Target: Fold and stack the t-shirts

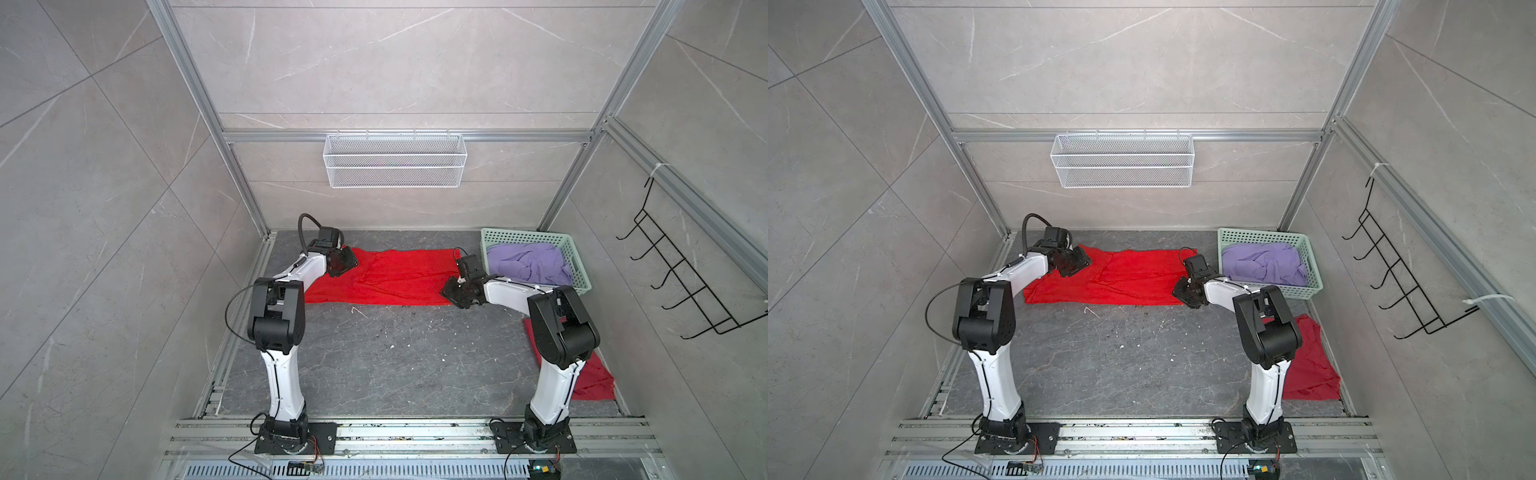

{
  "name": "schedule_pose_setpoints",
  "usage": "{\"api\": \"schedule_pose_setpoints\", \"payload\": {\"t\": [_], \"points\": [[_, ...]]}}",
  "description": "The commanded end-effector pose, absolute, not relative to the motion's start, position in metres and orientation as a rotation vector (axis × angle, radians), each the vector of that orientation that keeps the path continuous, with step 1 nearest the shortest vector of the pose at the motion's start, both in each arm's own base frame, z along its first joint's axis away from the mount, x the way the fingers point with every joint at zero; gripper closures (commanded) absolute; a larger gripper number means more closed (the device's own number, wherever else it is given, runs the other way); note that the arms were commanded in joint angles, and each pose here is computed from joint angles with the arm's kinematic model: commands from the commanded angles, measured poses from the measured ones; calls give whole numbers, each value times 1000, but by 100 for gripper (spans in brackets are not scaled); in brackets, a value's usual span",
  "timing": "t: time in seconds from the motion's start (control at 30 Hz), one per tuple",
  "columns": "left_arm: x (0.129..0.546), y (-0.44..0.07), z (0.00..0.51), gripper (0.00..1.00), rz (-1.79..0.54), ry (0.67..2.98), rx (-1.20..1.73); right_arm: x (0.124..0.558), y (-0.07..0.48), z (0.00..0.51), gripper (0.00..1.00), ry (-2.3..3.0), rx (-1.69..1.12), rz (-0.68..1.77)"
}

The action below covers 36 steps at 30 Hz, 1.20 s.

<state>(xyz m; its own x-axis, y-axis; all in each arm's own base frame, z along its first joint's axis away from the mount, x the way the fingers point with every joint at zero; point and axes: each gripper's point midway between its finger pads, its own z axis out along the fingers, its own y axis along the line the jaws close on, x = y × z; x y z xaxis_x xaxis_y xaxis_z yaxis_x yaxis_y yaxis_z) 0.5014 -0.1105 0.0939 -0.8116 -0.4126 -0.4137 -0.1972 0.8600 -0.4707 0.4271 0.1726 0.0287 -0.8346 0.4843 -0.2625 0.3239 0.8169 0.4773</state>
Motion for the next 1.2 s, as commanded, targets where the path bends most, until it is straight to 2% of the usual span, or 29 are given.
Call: {"api": "schedule_pose_setpoints", "payload": {"t": [0.0,0.17,0.47,0.63,0.8,1.03,1.17], "points": [[483,-72,117,52,-434,2464,-494,403,158,4,53,2717,661,504],[445,-26,74,52,-433,2508,-724,402,156,-2,52,2727,663,487],[422,10,14,52,-371,2573,-948,385,140,-10,53,2755,667,378],[390,35,-3,53,-305,2605,-1089,366,123,-11,52,2760,702,314],[369,38,19,53,-342,2566,-1092,348,116,-14,52,2780,707,288],[391,15,99,53,-571,2435,-908,339,115,-11,52,2775,739,313],[401,15,101,53,-581,2422,-913,336,118,-9,53,2765,746,345]]}}
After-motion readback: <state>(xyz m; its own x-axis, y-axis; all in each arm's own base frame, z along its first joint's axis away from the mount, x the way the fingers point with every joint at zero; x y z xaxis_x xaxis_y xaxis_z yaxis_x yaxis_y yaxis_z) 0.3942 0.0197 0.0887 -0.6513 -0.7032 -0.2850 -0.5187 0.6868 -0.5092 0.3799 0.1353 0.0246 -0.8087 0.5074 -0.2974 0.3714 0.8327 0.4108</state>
